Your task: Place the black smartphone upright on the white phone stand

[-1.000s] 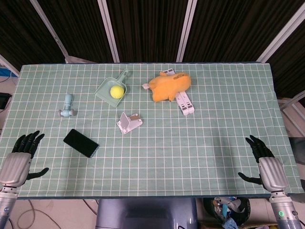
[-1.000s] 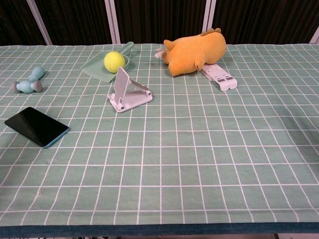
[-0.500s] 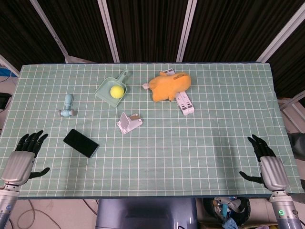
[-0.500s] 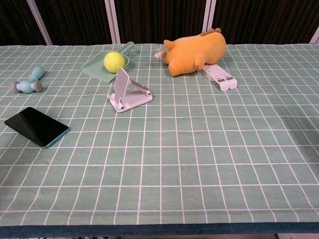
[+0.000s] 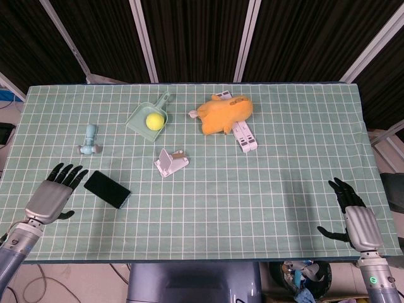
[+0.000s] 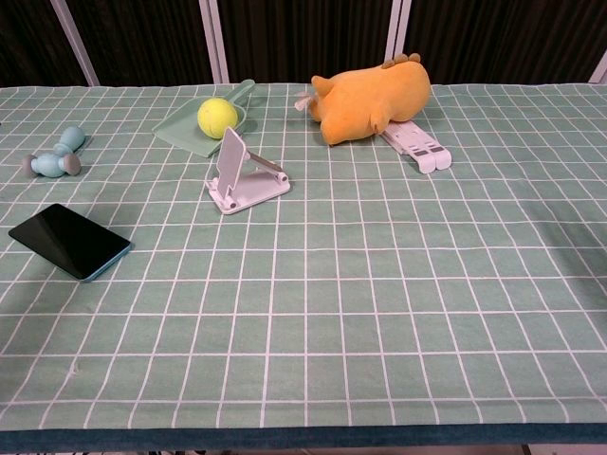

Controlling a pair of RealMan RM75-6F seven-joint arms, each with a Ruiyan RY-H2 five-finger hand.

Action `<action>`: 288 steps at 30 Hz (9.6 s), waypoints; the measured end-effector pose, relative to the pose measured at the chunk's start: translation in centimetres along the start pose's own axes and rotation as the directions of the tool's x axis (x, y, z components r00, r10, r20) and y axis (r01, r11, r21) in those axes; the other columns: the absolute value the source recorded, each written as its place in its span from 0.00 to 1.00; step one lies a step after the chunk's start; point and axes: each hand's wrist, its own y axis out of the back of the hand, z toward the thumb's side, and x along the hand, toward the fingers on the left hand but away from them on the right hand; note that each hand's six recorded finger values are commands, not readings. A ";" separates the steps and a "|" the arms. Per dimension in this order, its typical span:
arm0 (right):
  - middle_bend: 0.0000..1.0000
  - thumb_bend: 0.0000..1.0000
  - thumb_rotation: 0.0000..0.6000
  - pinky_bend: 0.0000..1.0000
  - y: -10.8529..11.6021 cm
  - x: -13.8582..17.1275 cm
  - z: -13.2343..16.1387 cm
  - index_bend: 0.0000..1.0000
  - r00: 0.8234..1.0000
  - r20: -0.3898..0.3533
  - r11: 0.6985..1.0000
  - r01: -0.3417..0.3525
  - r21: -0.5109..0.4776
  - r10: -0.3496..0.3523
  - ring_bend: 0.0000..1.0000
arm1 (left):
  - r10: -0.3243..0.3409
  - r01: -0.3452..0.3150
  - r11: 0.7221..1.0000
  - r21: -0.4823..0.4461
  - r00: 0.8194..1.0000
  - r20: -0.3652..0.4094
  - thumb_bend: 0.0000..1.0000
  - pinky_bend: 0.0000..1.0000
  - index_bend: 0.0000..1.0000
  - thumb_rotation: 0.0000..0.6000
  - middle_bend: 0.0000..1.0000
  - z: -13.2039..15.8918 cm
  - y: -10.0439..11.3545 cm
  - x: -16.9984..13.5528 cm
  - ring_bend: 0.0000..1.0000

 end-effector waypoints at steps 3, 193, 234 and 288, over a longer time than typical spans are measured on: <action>0.00 0.13 1.00 0.19 -0.1 0.0 0.0 0.00 1.000 0.002 1.000 -0.003 -0.001 0.003 0.00 | -0.036 0.035 0.998 0.061 0.999 0.013 0.14 0.00 0.05 1.00 0.13 -0.1 -0.1 1.4 0.00; 0.00 0.14 1.00 0.19 0.0 -0.2 -0.4 0.00 0.999 0.032 0.996 -0.034 -0.081 0.037 0.00 | -0.152 -0.270 0.189 -0.944 0.942 -0.300 0.35 0.00 0.56 1.00 0.59 18.1 5.0 17.1 0.13; 0.00 0.14 1.00 0.19 -0.1 -0.1 -0.4 0.00 0.998 0.040 0.995 -0.041 -0.088 0.044 0.00 | -0.143 -0.255 0.262 -0.931 0.943 -0.299 0.34 0.00 0.48 1.00 0.52 17.7 3.7 17.1 0.12; 0.00 0.14 1.00 0.19 0.0 -0.1 -0.4 0.00 0.998 0.038 0.995 -0.041 -0.088 0.045 0.00 | -0.025 -0.237 0.340 -0.910 0.965 -0.261 0.23 0.00 0.09 1.00 0.08 15.5 6.1 14.3 0.00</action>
